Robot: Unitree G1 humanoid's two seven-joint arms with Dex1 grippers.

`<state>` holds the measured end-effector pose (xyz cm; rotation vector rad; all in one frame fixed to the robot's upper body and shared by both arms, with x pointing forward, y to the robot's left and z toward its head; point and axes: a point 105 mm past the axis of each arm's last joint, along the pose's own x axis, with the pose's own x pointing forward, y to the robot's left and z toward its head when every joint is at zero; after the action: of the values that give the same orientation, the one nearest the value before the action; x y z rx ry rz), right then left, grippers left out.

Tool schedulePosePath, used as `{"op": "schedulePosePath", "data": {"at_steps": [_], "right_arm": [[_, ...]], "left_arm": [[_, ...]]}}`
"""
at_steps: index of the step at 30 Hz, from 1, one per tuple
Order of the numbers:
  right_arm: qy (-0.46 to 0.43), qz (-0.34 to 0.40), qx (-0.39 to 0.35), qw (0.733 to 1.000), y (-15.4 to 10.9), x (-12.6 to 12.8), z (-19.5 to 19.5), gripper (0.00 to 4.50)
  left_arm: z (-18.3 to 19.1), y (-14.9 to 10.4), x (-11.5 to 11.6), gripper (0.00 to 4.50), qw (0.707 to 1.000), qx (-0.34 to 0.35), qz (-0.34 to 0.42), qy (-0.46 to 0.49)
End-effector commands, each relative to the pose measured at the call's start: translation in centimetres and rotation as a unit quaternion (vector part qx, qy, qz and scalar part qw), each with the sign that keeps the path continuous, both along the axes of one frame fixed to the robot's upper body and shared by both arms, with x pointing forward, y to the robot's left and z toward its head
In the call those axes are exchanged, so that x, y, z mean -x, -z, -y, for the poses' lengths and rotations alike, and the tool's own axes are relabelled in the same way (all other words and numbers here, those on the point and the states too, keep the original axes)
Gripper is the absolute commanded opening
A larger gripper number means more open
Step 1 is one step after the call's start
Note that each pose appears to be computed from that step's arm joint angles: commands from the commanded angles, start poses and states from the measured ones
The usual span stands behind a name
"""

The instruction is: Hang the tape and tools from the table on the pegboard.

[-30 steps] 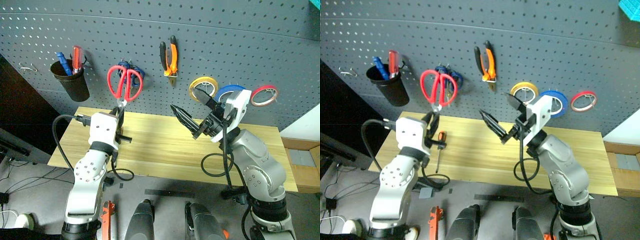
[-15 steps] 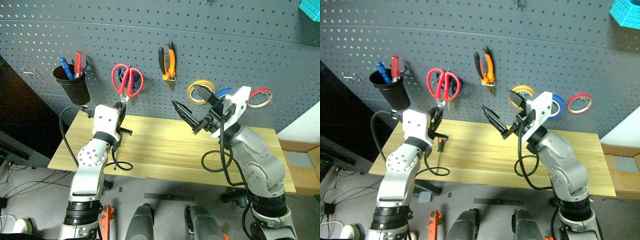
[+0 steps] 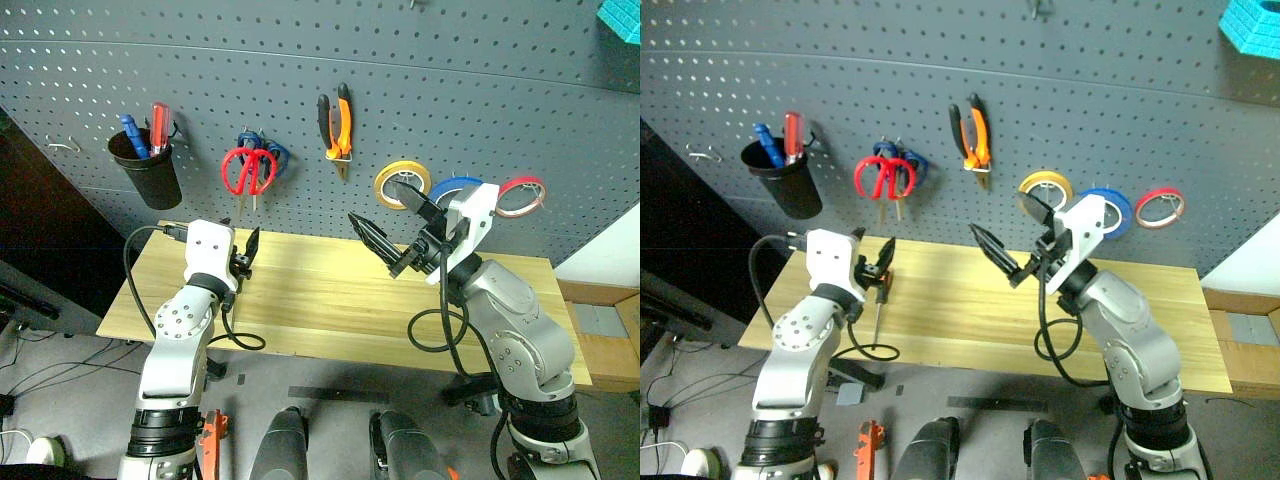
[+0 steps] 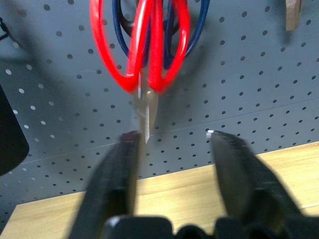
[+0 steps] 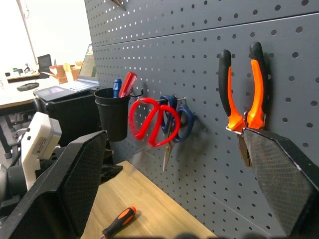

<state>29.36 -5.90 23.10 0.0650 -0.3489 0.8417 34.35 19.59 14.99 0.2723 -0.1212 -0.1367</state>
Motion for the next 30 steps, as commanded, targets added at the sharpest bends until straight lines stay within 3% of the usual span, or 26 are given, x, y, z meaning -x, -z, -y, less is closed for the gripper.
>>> {"op": "schedulePosePath", "data": {"at_steps": [1,3,8,12,15,21,24,30], "right_arm": [[-0.012,0.028,-0.002,1.0,-0.9,1.1,-0.2,4.5],[-0.016,0.025,0.0,1.0,-0.8,1.2,-0.3,4.5],[-0.052,0.005,0.039,0.998,0.8,2.2,-1.0,4.5],[-0.112,-0.036,0.131,0.984,4.5,4.4,-2.4,4.5],[-0.115,-0.035,0.164,0.979,5.6,4.4,-3.3,4.5],[-0.12,-0.062,0.174,0.975,6.2,3.8,-5.5,4.5],[-0.109,-0.062,0.185,0.975,5.9,2.4,-6.2,4.5],[-0.077,-0.066,0.196,0.975,5.2,0.8,-5.5,4.5]], "left_arm": [[0.3,-1.4,0.4,3.95,1.0,-0.001,0.022,0.007],[0.4,-1.1,0.5,4.47,1.0,-0.003,0.017,0.011],[-0.4,0.9,1.4,4.47,1.0,-0.011,-0.018,-0.006],[-4.6,5.0,3.5,4.47,0.986,0.027,-0.113,-0.119],[-5.7,6.5,4.0,4.47,0.978,0.019,-0.155,-0.135],[-8.3,8.3,2.3,4.47,0.965,0.029,-0.212,-0.15],[-7.6,8.2,0.6,4.47,0.967,0.079,-0.212,-0.121],[-6.7,7.9,-1.3,4.47,0.971,0.069,-0.212,-0.088]]}}
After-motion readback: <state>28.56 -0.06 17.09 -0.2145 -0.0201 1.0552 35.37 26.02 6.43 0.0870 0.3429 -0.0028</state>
